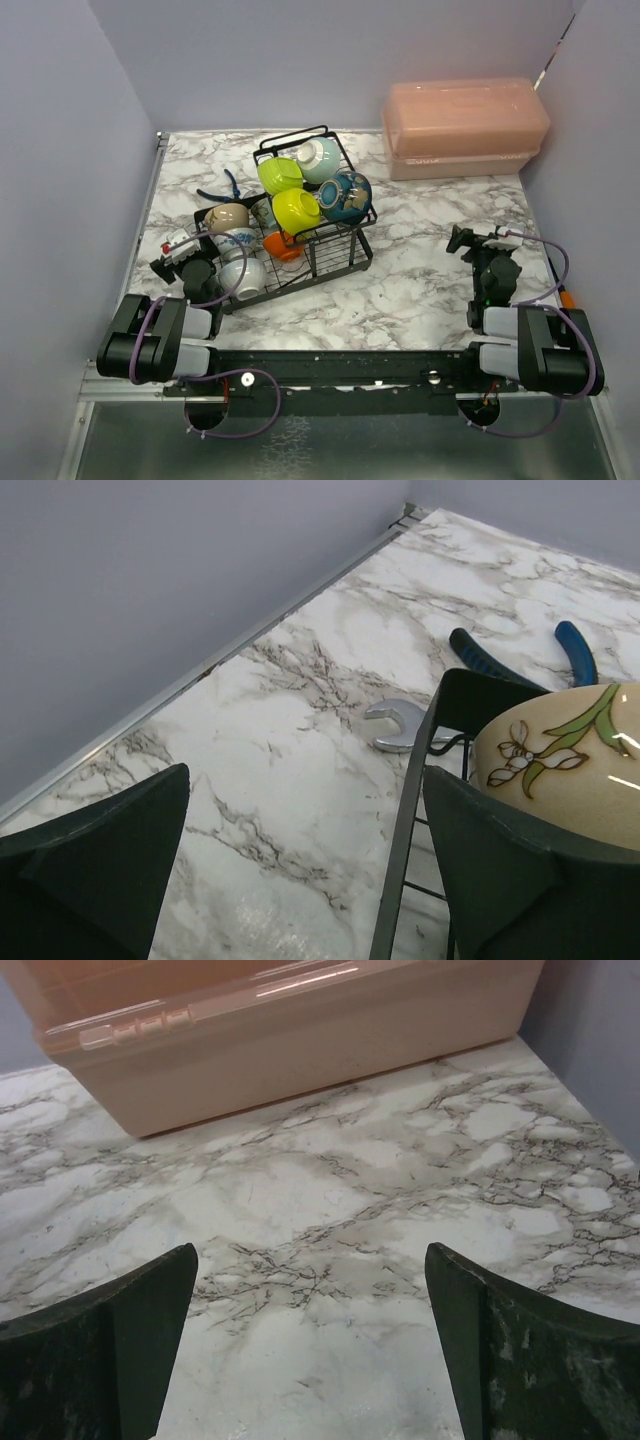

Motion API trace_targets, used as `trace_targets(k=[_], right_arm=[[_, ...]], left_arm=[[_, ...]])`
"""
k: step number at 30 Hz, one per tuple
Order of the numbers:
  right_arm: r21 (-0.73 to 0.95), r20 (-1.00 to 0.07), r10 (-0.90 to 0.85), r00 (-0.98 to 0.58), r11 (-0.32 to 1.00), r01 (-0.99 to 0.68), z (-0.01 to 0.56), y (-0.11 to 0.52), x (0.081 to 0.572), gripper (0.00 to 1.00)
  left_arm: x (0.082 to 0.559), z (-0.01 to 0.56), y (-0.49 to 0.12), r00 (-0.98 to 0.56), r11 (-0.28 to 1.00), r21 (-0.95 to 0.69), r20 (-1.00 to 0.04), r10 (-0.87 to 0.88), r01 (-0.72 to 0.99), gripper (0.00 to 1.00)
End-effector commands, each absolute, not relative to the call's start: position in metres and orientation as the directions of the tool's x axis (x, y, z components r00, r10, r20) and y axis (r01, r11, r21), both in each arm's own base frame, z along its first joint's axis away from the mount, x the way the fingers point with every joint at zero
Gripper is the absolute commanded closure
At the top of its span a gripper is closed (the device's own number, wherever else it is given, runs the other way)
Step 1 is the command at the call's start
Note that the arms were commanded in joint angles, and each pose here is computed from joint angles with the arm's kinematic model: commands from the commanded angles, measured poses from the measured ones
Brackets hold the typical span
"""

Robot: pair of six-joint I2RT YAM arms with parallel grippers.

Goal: Load the bowls into the dish rack
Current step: Reset both arms

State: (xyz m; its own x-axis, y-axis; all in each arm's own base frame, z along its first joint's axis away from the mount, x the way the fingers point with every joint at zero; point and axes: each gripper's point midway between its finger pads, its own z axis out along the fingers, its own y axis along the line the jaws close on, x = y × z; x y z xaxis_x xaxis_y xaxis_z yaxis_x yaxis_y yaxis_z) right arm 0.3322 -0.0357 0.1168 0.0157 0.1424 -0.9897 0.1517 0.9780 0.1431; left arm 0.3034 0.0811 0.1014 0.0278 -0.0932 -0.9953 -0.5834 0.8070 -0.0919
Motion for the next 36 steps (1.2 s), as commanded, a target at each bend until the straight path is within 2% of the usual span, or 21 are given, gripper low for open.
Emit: trace_targets(k=[1, 9, 13, 21, 24, 28, 36], right_arm=[[0.094, -0.991, 0.082, 0.103, 0.989, 0.114, 0.137, -0.033, 0.335, 0.00], [0.116, -0.989, 0.100, 0.109, 0.981, 0.157, 0.125, -0.041, 0.341, 0.00], [0.091, -0.990, 0.078, 0.116, 0.990, 0.108, 0.122, -0.033, 0.345, 0.00], [0.083, -0.996, 0.077, 0.051, 0.990, 0.111, 0.113, -0.034, 0.358, 0.00], [0.085, -0.996, 0.081, 0.044, 0.990, 0.116, 0.112, -0.035, 0.360, 0.00], [0.084, -0.996, 0.081, 0.024, 0.990, 0.115, 0.110, -0.035, 0.365, 0.00], [0.073, -0.997, 0.077, -0.030, 0.992, 0.104, 0.103, -0.034, 0.375, 0.00]], left_arm=[[0.318, 0.124, 0.059, 0.076, 0.889, -0.060, -0.997, -0.028, -0.454, 0.01], [0.335, 0.121, 0.021, 0.014, 0.966, 0.078, -0.996, 0.084, -0.246, 0.01], [0.339, 0.121, 0.006, 0.029, 0.984, 0.026, -0.999, 0.032, -0.176, 0.01], [0.346, 0.119, -0.009, 0.068, 0.995, 0.019, -0.997, 0.026, -0.093, 0.01], [0.342, 0.114, -0.005, 0.108, 0.994, 0.011, -0.994, 0.023, -0.112, 0.01], [0.353, 0.102, -0.007, 0.040, 0.994, 0.036, -0.998, 0.040, -0.108, 0.01], [0.352, 0.106, 0.008, 0.065, 0.979, -0.010, -0.998, 0.003, -0.203, 0.01]])
